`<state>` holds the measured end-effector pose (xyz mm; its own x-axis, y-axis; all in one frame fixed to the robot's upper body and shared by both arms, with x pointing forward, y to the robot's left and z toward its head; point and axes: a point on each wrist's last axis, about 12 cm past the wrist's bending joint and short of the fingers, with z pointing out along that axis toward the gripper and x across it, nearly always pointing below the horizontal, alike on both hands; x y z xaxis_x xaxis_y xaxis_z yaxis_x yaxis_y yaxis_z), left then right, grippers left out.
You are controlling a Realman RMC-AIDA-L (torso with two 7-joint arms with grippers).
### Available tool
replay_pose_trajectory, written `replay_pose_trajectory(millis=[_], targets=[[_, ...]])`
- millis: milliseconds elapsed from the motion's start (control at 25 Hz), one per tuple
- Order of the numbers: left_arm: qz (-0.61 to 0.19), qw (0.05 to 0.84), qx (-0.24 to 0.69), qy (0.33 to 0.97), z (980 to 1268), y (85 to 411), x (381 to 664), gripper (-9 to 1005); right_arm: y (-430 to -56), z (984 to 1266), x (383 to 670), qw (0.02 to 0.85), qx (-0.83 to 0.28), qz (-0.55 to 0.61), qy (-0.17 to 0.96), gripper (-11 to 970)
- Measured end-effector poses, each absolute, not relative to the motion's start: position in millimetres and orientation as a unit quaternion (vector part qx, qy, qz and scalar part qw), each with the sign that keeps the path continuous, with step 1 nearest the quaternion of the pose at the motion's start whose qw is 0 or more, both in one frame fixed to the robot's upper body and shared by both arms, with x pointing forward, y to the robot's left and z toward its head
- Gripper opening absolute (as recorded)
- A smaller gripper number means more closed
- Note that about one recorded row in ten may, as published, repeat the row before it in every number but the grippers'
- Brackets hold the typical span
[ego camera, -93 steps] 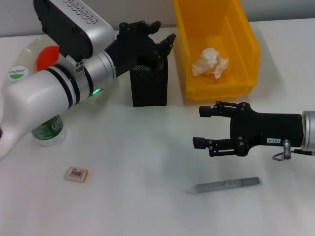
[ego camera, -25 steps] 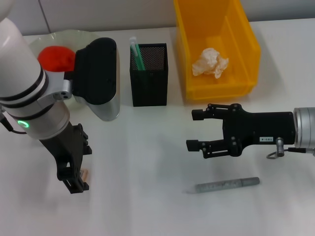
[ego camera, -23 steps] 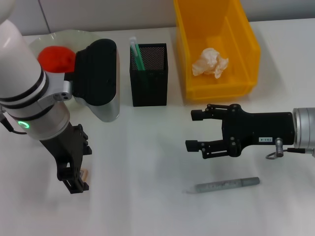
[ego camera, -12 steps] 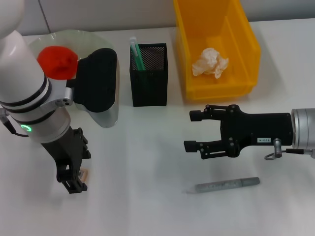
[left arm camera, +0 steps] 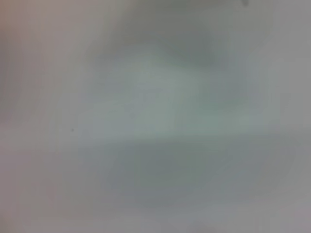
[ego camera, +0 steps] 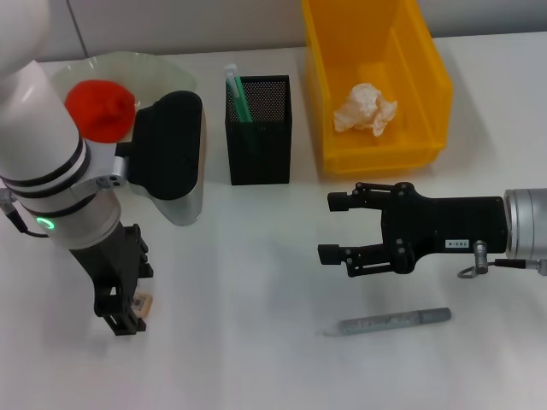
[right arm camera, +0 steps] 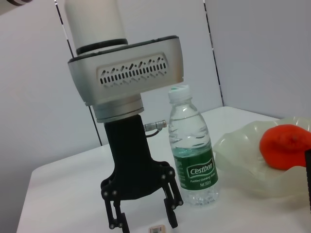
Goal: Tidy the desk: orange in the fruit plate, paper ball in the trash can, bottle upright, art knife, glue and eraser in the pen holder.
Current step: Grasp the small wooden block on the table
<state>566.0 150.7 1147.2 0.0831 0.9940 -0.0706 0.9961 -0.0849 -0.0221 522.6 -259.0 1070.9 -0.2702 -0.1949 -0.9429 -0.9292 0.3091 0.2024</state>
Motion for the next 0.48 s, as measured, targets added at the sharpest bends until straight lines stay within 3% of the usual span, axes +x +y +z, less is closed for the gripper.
replay_pose_trajectory(millis=[480], targets=[[-0.036,0.004,0.740,0.671,1141.3,150.4,568.5,655,-258.8,1071.1,522.8,0.440,-0.414,0.417,0.679,840]])
